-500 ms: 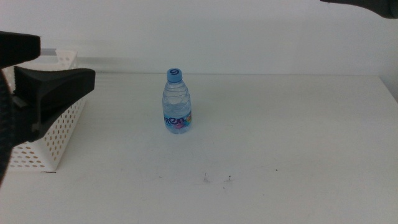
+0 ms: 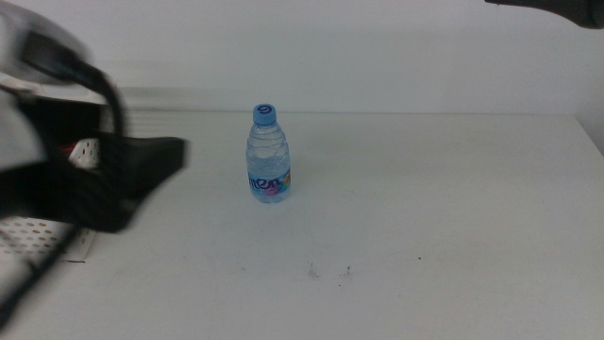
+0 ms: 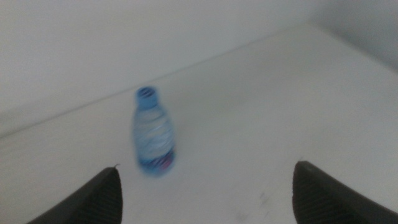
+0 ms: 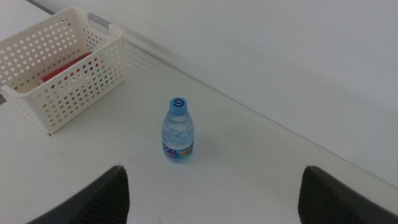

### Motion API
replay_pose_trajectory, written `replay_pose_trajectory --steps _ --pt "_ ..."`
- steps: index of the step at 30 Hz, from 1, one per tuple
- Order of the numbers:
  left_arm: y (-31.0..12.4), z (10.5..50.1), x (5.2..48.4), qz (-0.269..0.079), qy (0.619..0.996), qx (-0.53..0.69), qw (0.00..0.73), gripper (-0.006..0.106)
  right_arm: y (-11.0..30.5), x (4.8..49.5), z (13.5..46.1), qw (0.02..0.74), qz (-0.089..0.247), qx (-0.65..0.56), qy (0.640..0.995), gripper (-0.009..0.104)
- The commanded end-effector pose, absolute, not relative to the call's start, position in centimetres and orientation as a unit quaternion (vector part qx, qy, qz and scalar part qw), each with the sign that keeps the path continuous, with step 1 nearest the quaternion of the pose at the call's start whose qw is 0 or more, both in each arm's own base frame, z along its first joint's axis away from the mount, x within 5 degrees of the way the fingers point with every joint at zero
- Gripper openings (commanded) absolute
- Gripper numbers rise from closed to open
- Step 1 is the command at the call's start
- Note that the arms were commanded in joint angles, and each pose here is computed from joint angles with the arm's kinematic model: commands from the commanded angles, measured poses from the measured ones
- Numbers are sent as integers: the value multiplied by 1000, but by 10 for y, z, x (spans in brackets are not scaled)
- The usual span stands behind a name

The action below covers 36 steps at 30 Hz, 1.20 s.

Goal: Use arms to grab the bottles and put them into the dustbin to the left of the table.

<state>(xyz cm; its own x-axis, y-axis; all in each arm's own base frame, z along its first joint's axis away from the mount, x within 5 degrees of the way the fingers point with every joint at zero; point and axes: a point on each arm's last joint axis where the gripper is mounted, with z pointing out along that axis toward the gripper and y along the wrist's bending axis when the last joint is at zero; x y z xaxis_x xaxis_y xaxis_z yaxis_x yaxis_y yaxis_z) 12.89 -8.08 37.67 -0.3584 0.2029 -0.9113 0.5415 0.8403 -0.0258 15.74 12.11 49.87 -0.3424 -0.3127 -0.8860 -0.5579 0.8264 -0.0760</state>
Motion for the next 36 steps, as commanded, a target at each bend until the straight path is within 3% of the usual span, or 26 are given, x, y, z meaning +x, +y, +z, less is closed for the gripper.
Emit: replay_pose_trajectory --steps 1,7,13,26,36 --pt "-93 363 134 -187 794 222 534 94 120 156 501 511 121 -268 807 90" --pt "-98 297 138 -217 750 203 591 94 120 156 501 511 121 -268 807 90" --pt "-89 251 130 -238 753 160 592 94 120 156 501 511 121 -268 807 90" --pt "-89 240 134 -228 754 159 595 94 120 156 501 511 122 -268 808 90" --pt "-92 202 169 -183 733 127 642 94 120 156 501 511 122 -268 808 90"
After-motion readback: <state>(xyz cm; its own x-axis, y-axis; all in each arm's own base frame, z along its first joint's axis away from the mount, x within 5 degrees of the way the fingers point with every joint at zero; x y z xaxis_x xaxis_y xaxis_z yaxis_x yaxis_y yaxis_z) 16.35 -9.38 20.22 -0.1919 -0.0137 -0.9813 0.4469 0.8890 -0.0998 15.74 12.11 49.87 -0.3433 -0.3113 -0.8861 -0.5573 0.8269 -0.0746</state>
